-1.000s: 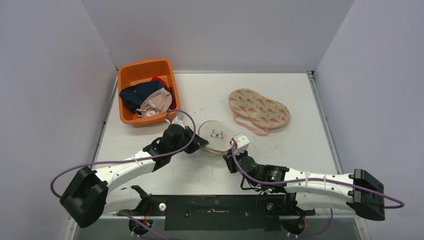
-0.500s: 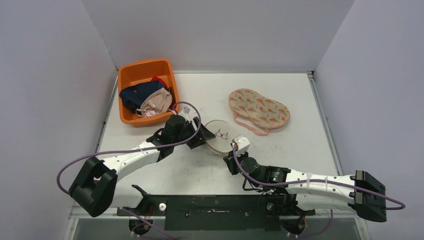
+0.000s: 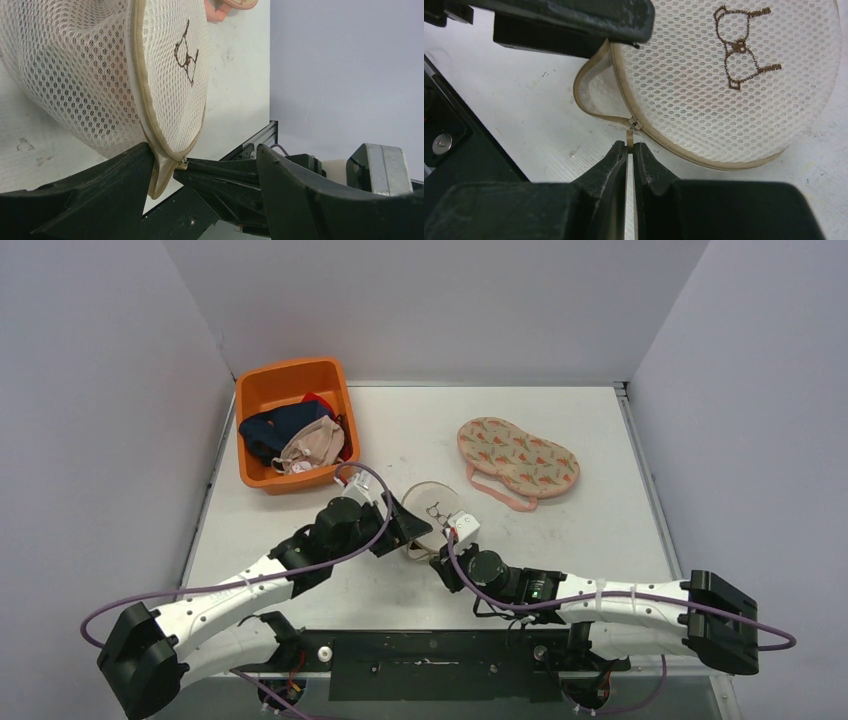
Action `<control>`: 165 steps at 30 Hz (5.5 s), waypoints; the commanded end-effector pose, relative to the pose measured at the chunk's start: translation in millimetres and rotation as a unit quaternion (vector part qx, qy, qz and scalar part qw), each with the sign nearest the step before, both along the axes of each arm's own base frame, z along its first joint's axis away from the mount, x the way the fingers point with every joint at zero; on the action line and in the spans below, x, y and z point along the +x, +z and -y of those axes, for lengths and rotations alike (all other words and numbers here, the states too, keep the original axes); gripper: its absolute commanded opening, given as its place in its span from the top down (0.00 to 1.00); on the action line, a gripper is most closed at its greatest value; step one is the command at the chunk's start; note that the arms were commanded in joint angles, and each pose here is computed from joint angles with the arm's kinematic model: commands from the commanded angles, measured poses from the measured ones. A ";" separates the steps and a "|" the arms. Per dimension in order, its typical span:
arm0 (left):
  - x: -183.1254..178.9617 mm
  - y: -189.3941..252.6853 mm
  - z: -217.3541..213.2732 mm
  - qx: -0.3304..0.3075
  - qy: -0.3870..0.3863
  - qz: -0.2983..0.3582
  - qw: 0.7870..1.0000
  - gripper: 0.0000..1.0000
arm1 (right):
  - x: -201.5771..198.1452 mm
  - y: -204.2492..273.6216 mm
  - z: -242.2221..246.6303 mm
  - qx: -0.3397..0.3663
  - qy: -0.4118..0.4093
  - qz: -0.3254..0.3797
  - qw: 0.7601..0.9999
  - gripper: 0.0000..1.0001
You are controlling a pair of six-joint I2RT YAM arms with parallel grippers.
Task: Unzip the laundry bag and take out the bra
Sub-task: Unzip the laundry bag at the center of the board.
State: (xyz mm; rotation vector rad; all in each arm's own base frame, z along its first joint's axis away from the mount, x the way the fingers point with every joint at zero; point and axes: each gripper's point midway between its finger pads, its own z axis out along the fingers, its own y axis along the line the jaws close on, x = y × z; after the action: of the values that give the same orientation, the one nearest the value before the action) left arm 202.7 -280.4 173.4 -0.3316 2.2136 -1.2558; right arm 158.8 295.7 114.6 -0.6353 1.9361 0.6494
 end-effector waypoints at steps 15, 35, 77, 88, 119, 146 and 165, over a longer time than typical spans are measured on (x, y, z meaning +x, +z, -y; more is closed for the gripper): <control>-14.4 -34.1 -54.4 0.085 0.077 -0.037 0.993 0.26 | -0.1 49.7 -20.0 0.069 0.024 0.036 0.997 0.95; 6.2 -3.3 4.6 -0.035 0.077 -0.034 0.996 0.35 | -7.6 41.9 -27.6 0.067 0.046 0.023 0.996 0.95; 36.6 -18.5 -29.3 0.029 0.063 -0.048 0.996 0.20 | 9.6 44.9 7.3 0.053 -0.057 0.017 0.997 0.95; -17.1 -3.4 -46.7 -0.007 0.058 -0.050 0.997 0.03 | -1.3 56.7 -34.5 0.060 0.019 0.013 0.998 0.95; 34.1 -5.8 -27.7 -0.027 0.103 -0.032 0.994 1.00 | -6.5 40.3 -13.1 0.028 0.009 0.013 0.999 0.95; 43.4 -27.1 -46.2 -0.028 0.133 -0.045 0.990 1.00 | 15.3 11.1 44.8 -0.004 -0.138 0.006 0.990 0.95; 40.5 -30.3 -50.6 -0.034 0.136 -0.046 0.989 1.00 | 21.2 -10.9 57.6 -0.014 -0.182 -0.017 0.983 0.95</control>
State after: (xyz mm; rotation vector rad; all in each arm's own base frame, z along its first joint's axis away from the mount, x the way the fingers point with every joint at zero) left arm 233.4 -234.0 129.7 -0.7057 2.1922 -1.1709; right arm 172.3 251.4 109.0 -0.3276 2.0230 0.4755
